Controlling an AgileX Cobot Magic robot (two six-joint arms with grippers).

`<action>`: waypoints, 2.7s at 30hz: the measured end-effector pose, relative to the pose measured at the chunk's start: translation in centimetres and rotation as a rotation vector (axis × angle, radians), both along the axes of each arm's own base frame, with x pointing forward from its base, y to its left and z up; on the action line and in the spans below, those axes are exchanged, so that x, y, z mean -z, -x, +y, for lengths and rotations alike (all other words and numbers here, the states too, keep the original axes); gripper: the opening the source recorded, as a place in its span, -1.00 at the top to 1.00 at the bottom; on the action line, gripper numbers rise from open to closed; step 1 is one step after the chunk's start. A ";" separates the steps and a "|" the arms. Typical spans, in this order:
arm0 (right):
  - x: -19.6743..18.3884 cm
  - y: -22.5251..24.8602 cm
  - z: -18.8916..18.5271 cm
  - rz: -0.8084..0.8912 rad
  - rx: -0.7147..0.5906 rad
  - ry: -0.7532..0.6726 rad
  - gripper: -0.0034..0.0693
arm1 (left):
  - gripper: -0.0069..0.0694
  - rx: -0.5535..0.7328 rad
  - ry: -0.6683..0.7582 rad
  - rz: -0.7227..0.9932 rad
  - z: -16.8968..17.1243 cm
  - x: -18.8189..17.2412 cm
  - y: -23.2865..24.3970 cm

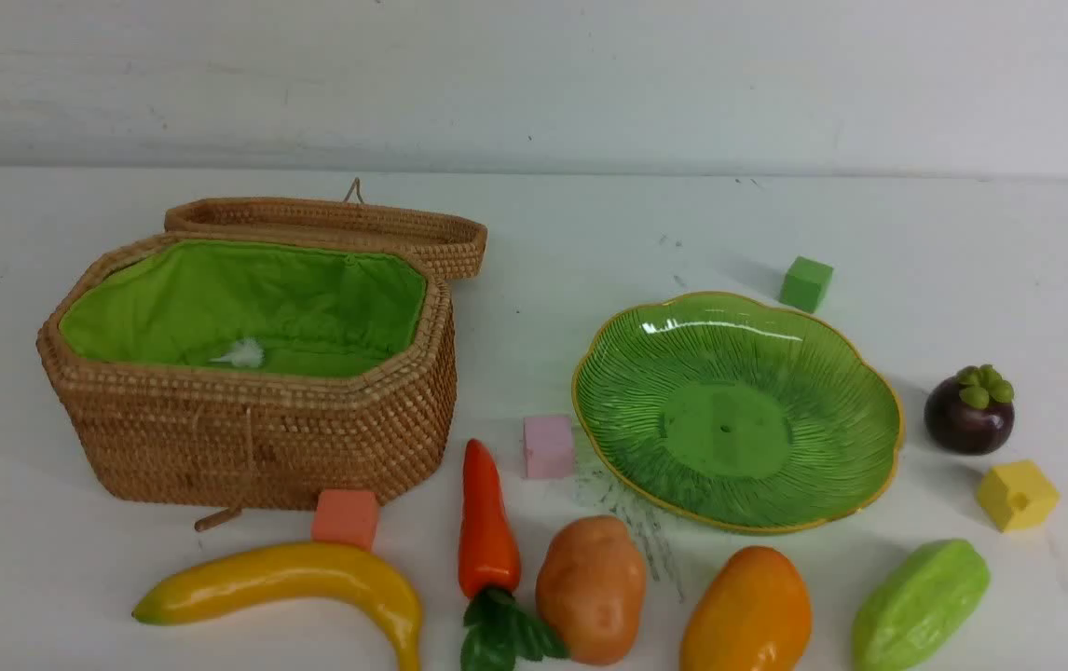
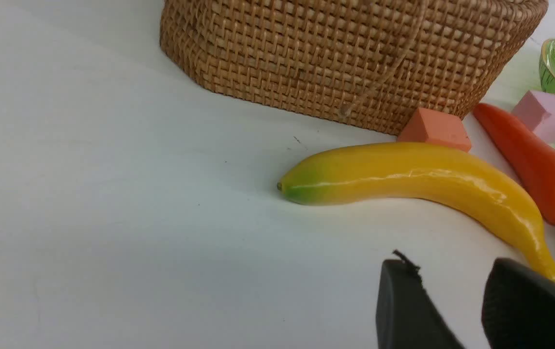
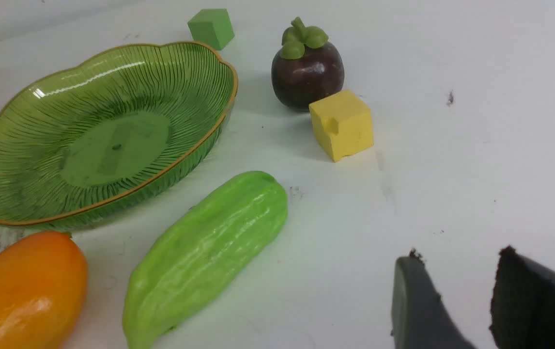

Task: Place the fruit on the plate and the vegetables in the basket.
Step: Use the left arm to grab a banana and put it into the right plate

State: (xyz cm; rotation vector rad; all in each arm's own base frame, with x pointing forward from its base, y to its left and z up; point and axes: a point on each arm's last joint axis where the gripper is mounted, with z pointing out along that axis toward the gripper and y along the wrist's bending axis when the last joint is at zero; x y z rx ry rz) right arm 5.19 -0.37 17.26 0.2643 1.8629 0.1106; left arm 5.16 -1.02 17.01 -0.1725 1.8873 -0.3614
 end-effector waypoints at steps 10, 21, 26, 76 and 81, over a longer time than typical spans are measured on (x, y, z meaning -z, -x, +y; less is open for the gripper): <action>0.0 0.0 0.0 0.000 0.000 0.001 0.25 | 0.19 0.000 0.000 0.000 0.0 0.0 0.0; 0.0 0.0 0.0 0.000 0.000 0.001 0.25 | 0.19 0.000 0.000 -0.003 0.0 0.0 0.0; 0.0 0.0 0.0 0.000 0.000 0.001 0.25 | 0.19 -0.023 0.197 -0.053 -0.3 -0.8 -0.2; -2.6 -0.4 0.4 -0.306 0.051 -0.572 0.30 | 0.85 0.524 -0.033 0.474 -4.9 -14.4 -6.9; -7.7 0.5 1.7 -0.141 -0.140 -0.466 0.60 | 0.85 0.655 -0.138 0.536 -6.1 -15.5 -8.3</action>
